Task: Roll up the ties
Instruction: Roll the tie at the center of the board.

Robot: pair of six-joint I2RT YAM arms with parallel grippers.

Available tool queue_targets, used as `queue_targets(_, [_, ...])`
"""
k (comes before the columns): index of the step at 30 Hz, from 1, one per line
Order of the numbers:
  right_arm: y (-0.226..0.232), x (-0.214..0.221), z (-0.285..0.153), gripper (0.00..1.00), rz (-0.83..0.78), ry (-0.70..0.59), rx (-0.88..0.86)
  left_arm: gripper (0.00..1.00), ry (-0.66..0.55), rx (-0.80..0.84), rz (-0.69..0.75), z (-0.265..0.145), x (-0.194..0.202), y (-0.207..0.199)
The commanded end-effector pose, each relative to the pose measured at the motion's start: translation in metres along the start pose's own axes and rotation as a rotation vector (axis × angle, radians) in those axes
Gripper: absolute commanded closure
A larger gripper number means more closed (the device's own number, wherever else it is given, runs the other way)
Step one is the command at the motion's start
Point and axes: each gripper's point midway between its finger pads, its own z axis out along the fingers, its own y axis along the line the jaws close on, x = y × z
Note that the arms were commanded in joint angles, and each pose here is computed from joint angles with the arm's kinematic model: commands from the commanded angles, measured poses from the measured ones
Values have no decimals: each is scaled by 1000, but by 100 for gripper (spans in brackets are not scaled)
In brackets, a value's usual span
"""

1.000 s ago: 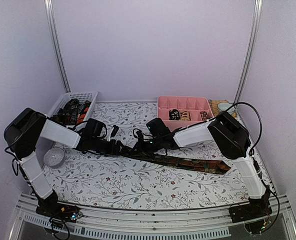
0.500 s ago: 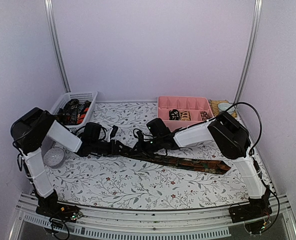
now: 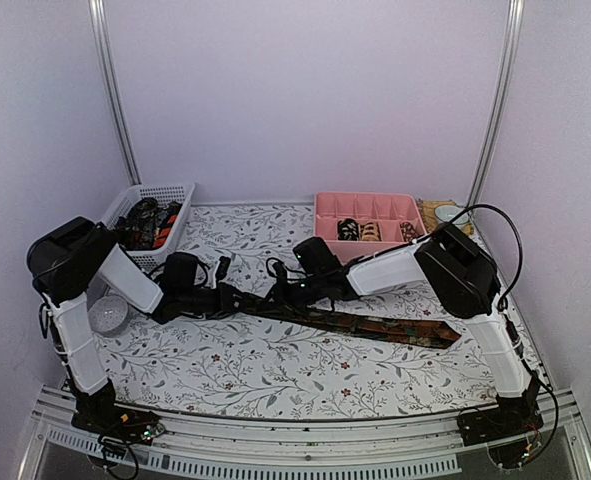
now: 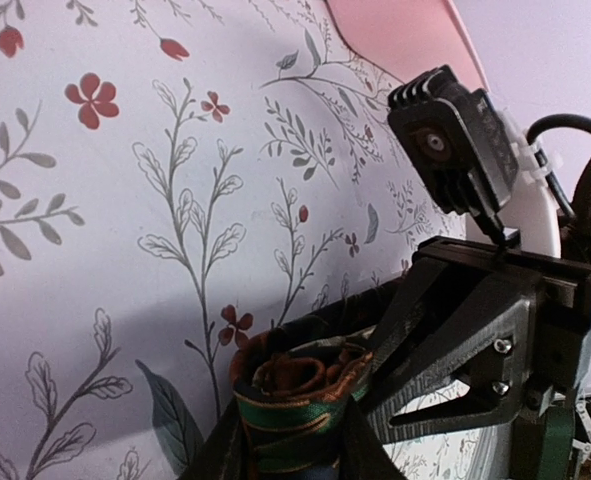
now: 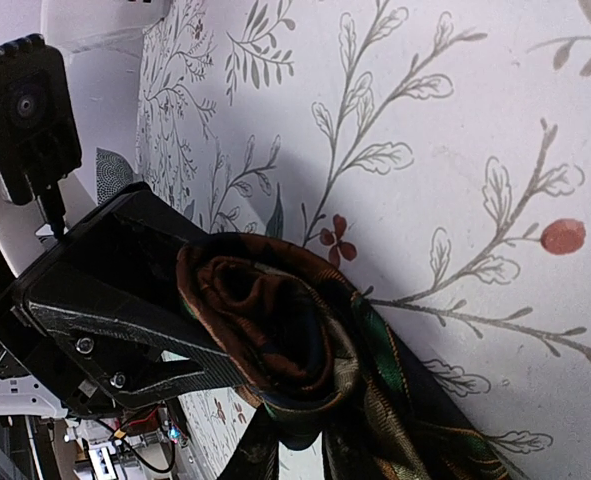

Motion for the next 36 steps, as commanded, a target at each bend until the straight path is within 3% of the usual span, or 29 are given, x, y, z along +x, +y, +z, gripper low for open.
queue_targets(1, [-78,30,18,85,114,68,156,77,109,-62,-82,2,37,17])
queue_targets(5, [-76,29,17,83,112,66,152,82,105,-96,-68,1,33,18])
queue_targets(10, [-63,22,3,68,79,45,143,86,108,-174,-22,-5,25,21])
queue_targets(16, [-35,20,-38,59,-36,24,120,86,127,-316,65,-16,11,22])
queue_targets(27, [12,22,-117,57,-242,-35,118,86,151,-535,164,-27,-6,21])
queue_targets(36, [22,40,-143,56,-367,6,90,85,168,-747,265,-31,-21,17])
